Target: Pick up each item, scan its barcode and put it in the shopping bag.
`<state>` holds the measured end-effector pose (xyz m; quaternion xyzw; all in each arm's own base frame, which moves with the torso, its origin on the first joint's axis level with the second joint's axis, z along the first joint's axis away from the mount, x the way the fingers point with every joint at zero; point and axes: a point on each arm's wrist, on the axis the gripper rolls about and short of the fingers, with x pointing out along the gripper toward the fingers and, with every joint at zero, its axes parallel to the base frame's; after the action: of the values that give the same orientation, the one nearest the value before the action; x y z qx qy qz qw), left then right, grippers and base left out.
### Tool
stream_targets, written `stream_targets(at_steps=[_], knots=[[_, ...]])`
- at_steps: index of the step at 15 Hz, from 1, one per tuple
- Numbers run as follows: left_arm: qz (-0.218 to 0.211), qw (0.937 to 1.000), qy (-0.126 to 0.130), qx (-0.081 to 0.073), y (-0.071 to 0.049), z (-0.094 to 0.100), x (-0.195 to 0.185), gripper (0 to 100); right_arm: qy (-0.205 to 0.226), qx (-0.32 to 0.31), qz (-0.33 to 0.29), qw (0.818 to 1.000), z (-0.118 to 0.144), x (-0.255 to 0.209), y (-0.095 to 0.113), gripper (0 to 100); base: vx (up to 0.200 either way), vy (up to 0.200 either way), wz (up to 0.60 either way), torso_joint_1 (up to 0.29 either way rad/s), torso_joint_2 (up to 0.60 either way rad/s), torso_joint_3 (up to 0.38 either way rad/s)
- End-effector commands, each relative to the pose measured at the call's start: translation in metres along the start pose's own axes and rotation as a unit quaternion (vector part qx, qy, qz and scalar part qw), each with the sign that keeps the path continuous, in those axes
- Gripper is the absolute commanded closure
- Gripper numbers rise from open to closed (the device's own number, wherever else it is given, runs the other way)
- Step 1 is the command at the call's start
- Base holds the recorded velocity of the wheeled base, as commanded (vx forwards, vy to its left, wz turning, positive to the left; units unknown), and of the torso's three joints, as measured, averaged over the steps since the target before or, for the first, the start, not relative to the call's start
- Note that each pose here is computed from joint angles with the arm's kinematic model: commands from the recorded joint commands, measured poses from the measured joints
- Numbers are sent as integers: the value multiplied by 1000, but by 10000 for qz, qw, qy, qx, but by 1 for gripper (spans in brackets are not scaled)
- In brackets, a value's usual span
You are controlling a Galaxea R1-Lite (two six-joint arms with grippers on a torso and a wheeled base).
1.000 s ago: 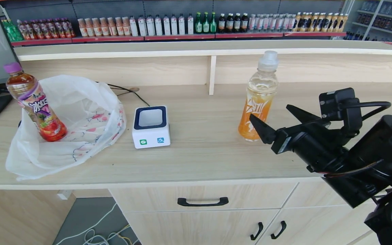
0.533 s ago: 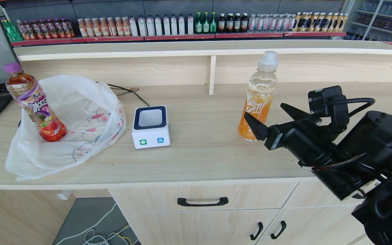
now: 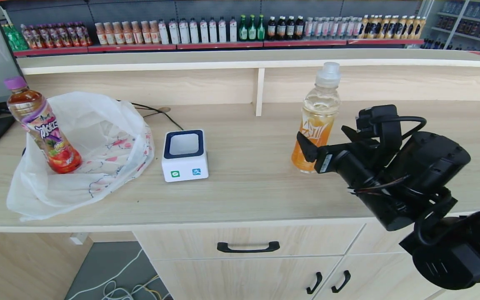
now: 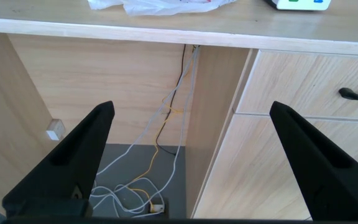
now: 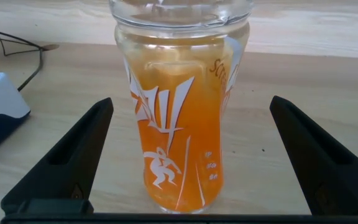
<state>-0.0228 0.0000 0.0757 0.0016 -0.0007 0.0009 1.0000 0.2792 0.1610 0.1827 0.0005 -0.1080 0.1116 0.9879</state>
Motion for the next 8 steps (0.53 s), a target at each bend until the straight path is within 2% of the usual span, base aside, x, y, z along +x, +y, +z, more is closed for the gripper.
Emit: stream_targets(at_steps=[1,8], knots=[[7,10000,-8,7,0,0,0,0,40,-6,-14,10000,-9,11,4,0,0,0,0,0,0,0],[7,10000,-8,-1,0,0,0,0,-57,25,-491,9988,-18,37,8,0,0,0,0,0,0,0]])
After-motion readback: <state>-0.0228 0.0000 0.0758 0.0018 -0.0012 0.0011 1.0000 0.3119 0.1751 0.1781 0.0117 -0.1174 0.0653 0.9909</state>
